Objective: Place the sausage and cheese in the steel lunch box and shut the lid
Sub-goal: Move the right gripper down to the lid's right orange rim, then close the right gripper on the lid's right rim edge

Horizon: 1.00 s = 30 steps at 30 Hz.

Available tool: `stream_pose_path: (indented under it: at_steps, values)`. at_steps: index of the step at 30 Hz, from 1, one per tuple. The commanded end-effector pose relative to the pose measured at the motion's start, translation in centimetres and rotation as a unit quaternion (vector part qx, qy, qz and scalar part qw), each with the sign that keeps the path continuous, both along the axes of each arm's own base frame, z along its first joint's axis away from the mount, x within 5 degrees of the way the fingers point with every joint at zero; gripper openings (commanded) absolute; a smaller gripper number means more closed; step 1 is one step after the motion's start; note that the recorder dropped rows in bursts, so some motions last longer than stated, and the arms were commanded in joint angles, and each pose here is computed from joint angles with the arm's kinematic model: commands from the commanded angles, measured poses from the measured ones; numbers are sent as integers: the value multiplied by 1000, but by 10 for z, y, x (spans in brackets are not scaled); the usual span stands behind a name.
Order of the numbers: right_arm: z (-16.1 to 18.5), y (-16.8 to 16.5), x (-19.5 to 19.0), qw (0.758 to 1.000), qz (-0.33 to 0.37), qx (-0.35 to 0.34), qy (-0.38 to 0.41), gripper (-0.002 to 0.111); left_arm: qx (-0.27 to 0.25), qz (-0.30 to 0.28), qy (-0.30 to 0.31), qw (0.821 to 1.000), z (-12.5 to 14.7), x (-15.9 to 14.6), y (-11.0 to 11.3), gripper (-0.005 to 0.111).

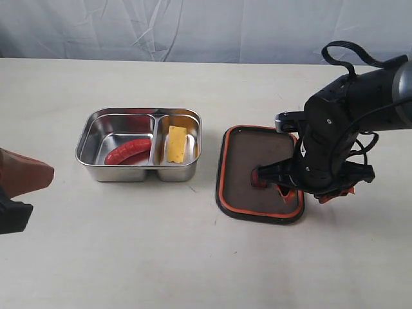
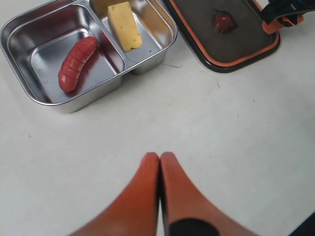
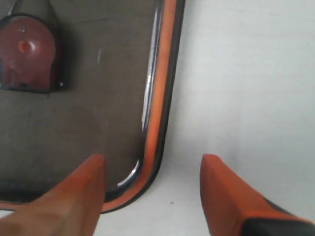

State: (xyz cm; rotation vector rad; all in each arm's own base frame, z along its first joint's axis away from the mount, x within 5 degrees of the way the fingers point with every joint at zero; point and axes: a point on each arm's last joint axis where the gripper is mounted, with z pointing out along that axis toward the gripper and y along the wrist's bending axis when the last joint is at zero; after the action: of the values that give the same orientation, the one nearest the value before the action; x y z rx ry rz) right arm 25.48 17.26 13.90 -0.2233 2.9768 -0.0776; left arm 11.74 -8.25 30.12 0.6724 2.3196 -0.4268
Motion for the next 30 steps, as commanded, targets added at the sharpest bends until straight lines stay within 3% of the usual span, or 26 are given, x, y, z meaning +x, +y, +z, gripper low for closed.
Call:
stream_pose_path:
  at_steps: [1,16,25,30]
  values:
    - [-1,0,1,1000,-6,5,1,55,-15,2,-3,1000,2,-2,-1,0]
    - [-2,-3,-2,999,-25,4,22,55,-10,-1,9,1000,0,-3,0,0]
    - [2,-12,8,997,-48,61,29,55,-14,1,2,1000,1,-2,-1,0]
    - [1,-12,8,997,-47,59,31,55,-21,4,-10,1000,3,-1,-1,0]
